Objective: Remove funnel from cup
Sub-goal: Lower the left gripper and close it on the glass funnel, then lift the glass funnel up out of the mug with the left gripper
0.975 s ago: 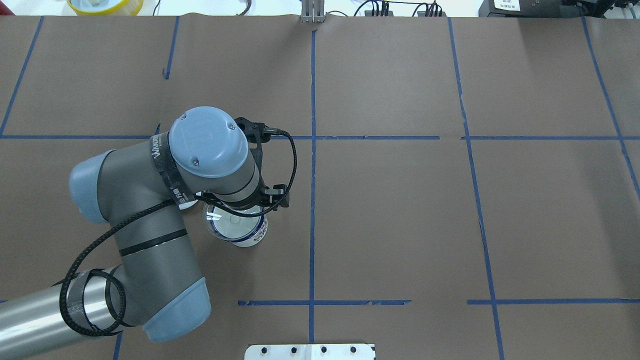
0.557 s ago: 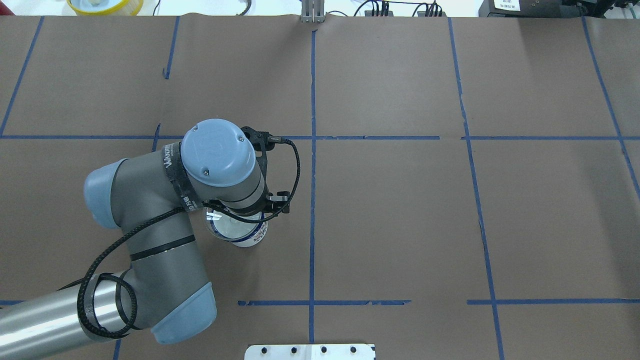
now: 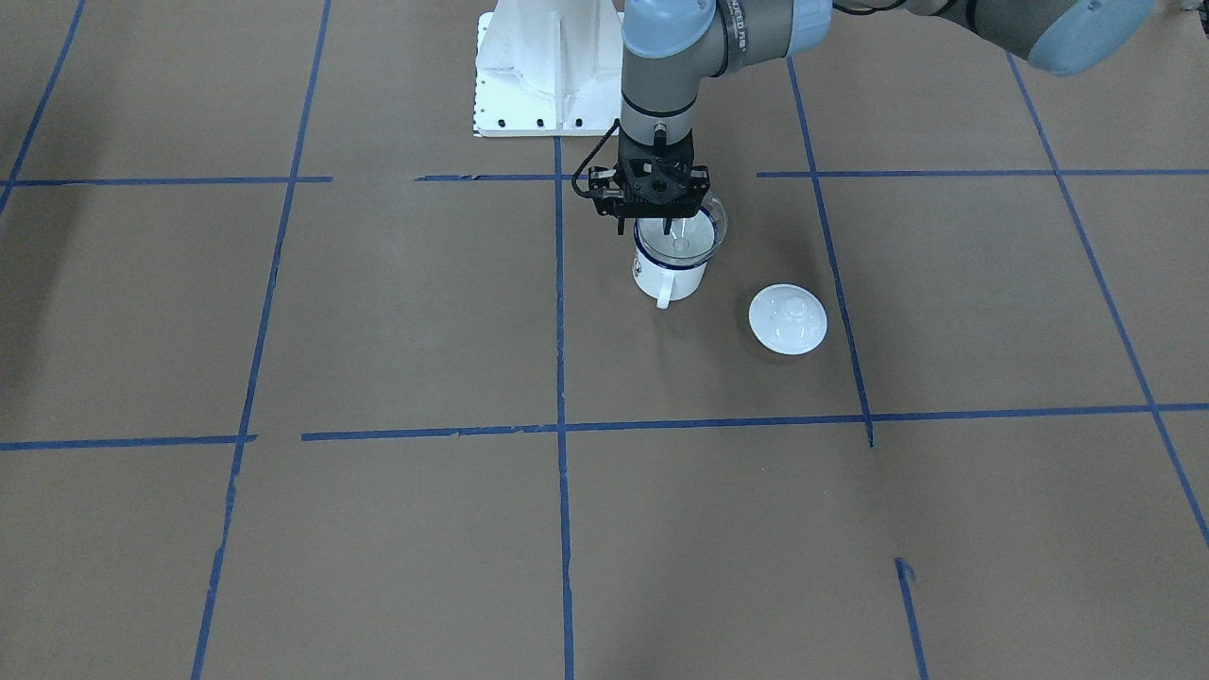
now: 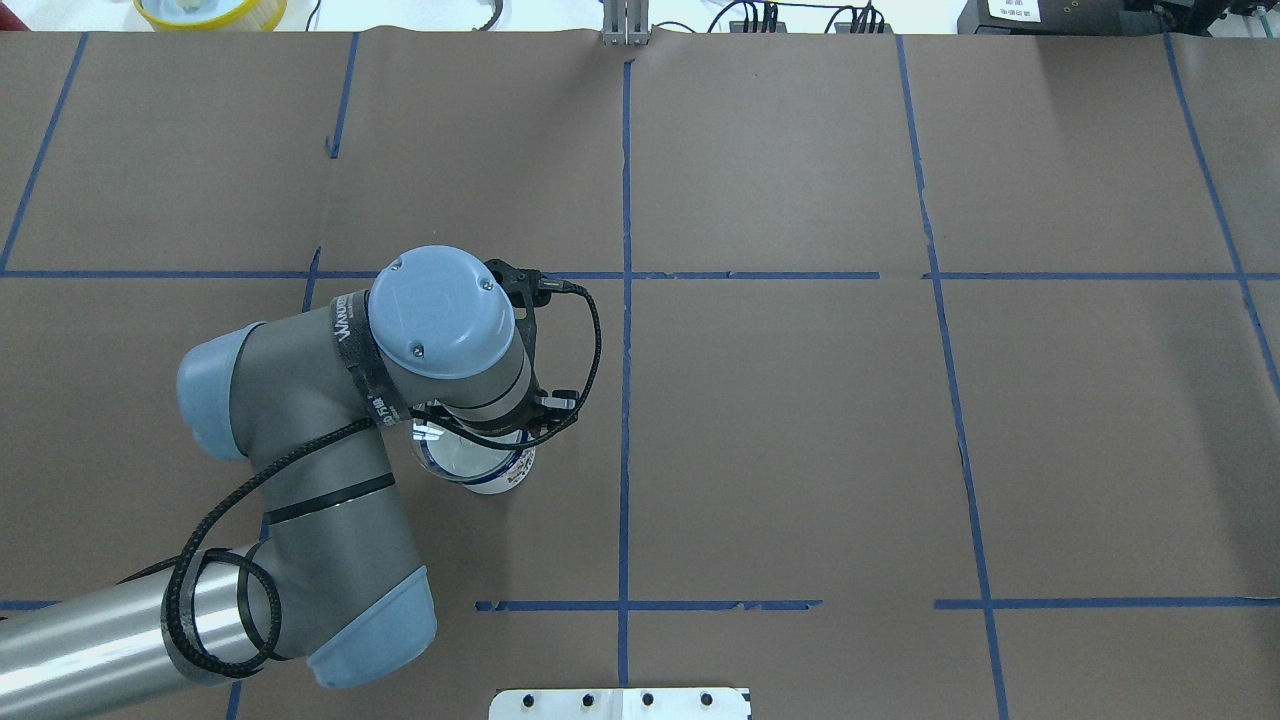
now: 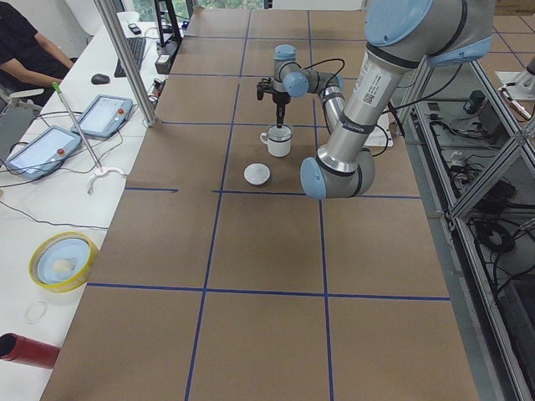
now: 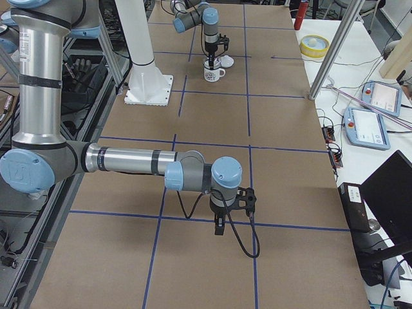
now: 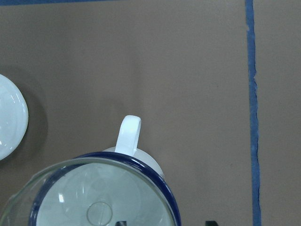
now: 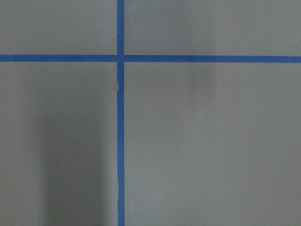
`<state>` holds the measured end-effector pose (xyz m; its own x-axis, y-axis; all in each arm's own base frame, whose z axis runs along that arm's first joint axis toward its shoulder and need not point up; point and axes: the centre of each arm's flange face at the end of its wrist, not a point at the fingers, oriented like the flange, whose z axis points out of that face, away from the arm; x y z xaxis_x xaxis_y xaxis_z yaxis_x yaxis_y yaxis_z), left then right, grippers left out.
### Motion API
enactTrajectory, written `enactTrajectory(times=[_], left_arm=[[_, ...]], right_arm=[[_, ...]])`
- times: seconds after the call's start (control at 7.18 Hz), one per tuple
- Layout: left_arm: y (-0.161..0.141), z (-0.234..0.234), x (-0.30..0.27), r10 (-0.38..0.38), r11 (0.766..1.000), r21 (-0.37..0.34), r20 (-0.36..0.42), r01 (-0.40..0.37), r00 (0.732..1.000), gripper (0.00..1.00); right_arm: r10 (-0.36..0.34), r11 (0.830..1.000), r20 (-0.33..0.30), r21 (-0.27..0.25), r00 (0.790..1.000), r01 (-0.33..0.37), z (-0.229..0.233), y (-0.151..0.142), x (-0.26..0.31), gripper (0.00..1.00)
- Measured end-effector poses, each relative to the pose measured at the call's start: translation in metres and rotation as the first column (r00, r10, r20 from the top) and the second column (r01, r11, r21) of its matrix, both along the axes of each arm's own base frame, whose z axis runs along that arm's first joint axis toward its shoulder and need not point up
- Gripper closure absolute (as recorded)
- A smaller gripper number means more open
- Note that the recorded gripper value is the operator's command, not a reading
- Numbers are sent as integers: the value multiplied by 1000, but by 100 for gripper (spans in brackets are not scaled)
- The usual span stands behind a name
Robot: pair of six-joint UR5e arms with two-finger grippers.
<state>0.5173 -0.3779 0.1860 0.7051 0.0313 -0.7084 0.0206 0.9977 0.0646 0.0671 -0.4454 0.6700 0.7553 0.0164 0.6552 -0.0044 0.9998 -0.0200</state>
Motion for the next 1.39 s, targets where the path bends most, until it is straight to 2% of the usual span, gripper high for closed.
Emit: enactTrajectory(times=[0.14, 0.56, 0.98, 1.39], left_arm=[[0, 0, 0, 0, 1000, 0, -1, 0, 1000, 87], [1, -4, -4, -1, 1000, 7, -10, 1, 1000, 98], [8, -21, -24, -4, 1000, 19, -37, 4, 999, 100], [15, -68, -95, -51, 999, 15, -25, 52, 998, 100]], right_arm=[[0, 1000, 0, 0, 1000, 0, 0, 0, 0, 0], [0, 1000, 0, 0, 1000, 0, 0, 0, 0, 0], [0, 1000, 0, 0, 1000, 0, 0, 0, 0, 0], [0, 1000, 0, 0, 1000, 0, 0, 0, 0, 0]])
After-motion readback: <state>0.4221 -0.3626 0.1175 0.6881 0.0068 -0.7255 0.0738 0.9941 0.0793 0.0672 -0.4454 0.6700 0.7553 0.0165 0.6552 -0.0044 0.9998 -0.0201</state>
